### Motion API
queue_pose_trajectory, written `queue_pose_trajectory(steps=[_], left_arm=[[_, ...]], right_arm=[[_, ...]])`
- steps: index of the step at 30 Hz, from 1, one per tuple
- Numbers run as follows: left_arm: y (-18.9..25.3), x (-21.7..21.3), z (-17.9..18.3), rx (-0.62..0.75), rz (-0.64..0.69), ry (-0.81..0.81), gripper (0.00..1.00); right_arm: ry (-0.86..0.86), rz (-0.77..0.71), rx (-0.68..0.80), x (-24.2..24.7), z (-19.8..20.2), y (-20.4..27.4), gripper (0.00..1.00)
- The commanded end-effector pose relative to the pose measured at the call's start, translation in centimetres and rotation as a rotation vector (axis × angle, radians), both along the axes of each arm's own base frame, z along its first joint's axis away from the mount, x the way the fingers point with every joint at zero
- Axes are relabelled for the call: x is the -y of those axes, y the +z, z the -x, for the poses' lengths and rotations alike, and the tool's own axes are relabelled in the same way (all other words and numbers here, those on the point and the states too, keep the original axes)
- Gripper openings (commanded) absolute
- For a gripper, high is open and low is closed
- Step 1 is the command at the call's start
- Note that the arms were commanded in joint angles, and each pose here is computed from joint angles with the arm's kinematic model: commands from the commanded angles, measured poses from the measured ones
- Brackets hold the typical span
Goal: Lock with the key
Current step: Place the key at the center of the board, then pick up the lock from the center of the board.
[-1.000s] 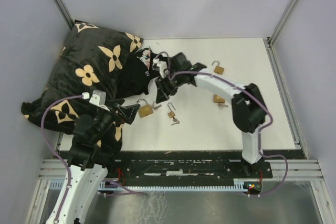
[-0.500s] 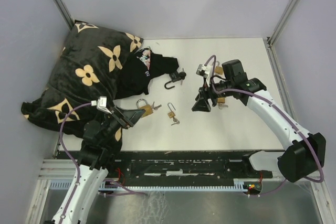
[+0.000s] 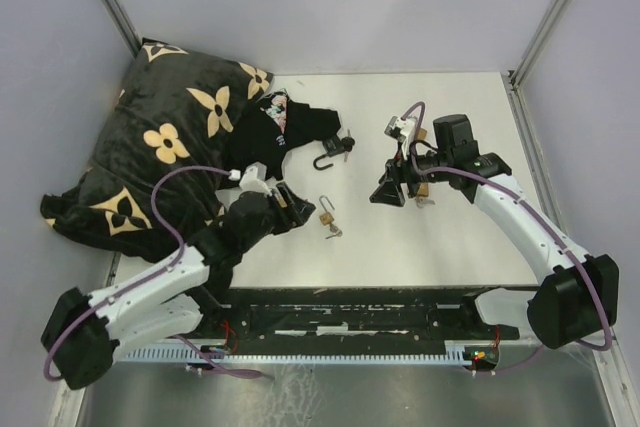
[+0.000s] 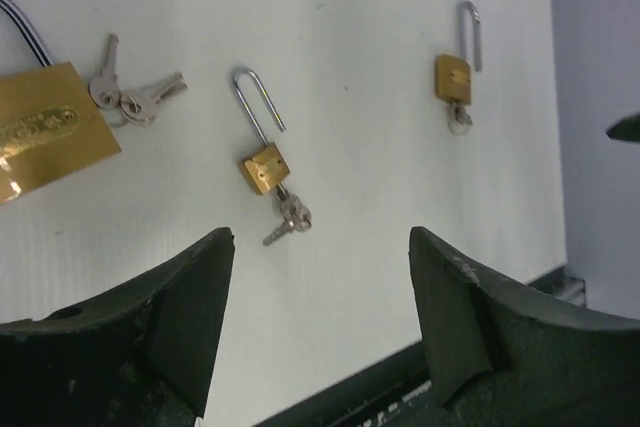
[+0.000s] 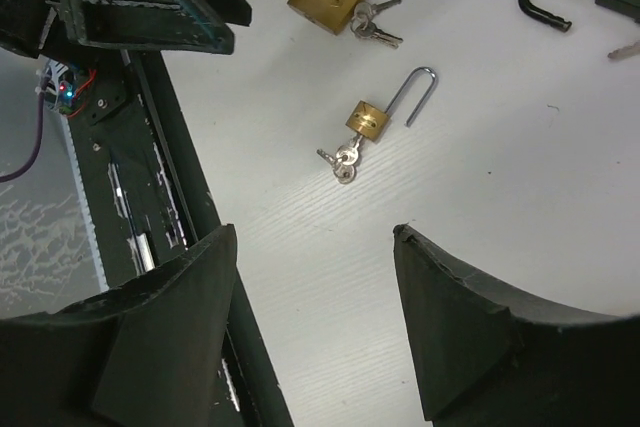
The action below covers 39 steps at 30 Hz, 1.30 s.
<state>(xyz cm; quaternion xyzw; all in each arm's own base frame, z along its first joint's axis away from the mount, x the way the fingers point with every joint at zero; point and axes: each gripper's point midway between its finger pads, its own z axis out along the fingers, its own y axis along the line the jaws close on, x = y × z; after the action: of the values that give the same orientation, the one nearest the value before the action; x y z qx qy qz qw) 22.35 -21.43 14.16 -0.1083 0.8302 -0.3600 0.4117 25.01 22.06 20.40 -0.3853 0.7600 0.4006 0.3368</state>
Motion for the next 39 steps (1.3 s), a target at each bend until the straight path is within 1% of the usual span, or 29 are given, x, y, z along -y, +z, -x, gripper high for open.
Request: queue_pose_trajectory(steps=[1,4,5,6,8,10,11,14,20,25,30,39], left_arm=[[1.3,0.2,-4.3,0.038,-0.194,0.183,0.75],[0.2,1.0,-4.8,0.000,-0.319,0.228,0.75],[0.2,1.1,-5.2,0.001,-0.347,0.253,0.73],[0.1,1.4,-5.4,-0.003,-0.366,0.257,0.72],[-0.2,2.3,-5.7,-0.010,-0.382,0.252,0.66],[-0.8,3.1,-6.1,-0.020,-0.401,0.247,0.58],[-1.1,3.5,-6.2,-0.027,-0.411,0.248,0.57],[-2.3,4.2,-6.5,-0.069,-0.461,0.273,0.58],[-4.4,4.9,-6.8,-0.139,-0.616,0.296,0.64],[-6.5,5.8,-6.8,-0.178,-0.641,0.280,0.65],[-7.7,6.6,-7.0,-0.200,-0.660,0.262,0.64],[-10.3,6.6,-6.5,-0.248,-0.675,0.273,0.63]], right_arm=[[-0.056,-0.011,0.078,0.5,-1.9,1.7,0.72],[-0.082,-0.011,0.070,0.9,-2.4,1.7,0.72],[-0.092,-0.011,0.067,1.1,-2.5,1.7,0.72],[-0.100,-0.012,0.070,1.2,-2.6,1.9,0.72],[-0.115,-0.014,0.074,1.6,-2.8,2.1,0.72],[-0.130,-0.016,0.076,1.9,-2.9,2.2,0.72],[-0.135,-0.018,0.078,1.9,-3.0,2.3,0.72],[-0.152,-0.026,0.081,2.2,-3.1,2.5,0.73],[-0.163,-0.047,0.075,2.3,-3.1,2.8,0.73],[-0.167,-0.052,0.075,2.4,-3.1,2.9,0.73],[-0.172,-0.055,0.074,2.5,-3.2,2.9,0.73],[-0.170,-0.068,0.061,2.4,-3.1,2.9,0.73]])
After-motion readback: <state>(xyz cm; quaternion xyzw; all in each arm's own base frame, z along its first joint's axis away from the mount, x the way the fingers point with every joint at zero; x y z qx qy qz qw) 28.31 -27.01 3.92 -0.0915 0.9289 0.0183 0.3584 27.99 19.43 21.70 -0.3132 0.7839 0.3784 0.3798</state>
